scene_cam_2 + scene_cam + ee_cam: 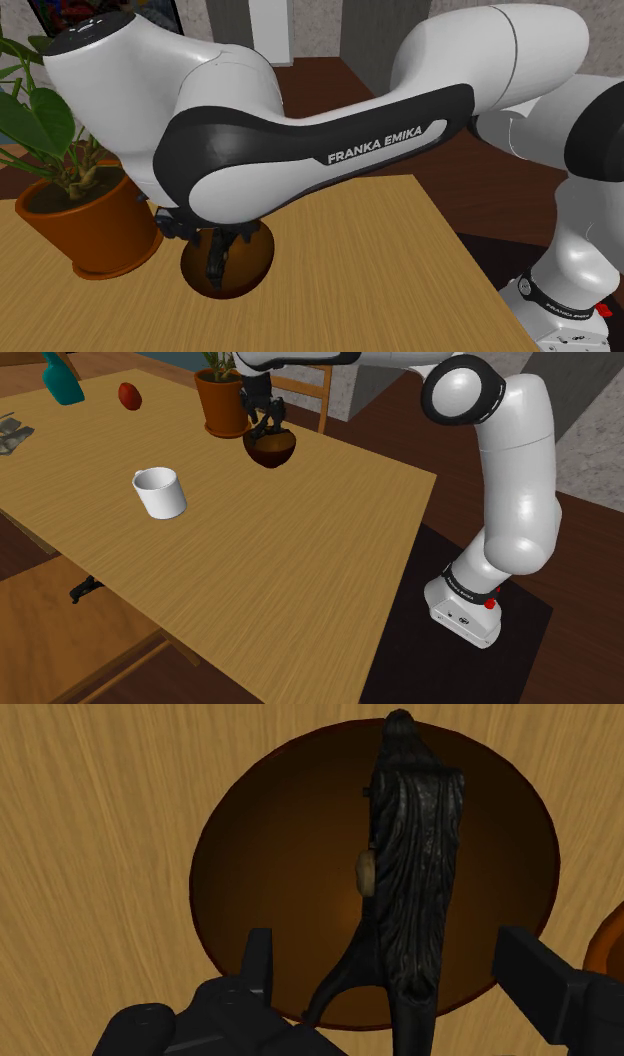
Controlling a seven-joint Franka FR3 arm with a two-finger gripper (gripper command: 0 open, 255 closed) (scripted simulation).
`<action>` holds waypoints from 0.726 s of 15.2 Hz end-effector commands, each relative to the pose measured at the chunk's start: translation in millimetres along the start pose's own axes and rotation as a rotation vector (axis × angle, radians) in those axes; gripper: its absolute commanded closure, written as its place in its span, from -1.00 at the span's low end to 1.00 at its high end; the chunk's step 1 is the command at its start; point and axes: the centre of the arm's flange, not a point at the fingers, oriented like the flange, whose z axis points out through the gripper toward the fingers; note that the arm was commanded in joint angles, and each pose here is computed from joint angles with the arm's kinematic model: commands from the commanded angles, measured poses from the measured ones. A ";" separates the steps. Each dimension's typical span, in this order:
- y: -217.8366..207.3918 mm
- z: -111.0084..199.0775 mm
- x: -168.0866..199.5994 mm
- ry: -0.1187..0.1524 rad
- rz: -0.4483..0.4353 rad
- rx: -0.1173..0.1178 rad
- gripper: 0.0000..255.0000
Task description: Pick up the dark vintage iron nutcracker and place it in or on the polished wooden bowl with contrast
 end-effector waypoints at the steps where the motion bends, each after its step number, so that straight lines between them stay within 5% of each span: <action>1: 0.1 0.3 0.1 0.000 0.000 0.000 -1.00; 6: -0.8 -50.2 -0.5 0.000 0.000 0.000 -1.00; 11: -0.9 -50.2 -0.5 0.000 0.000 0.000 -1.00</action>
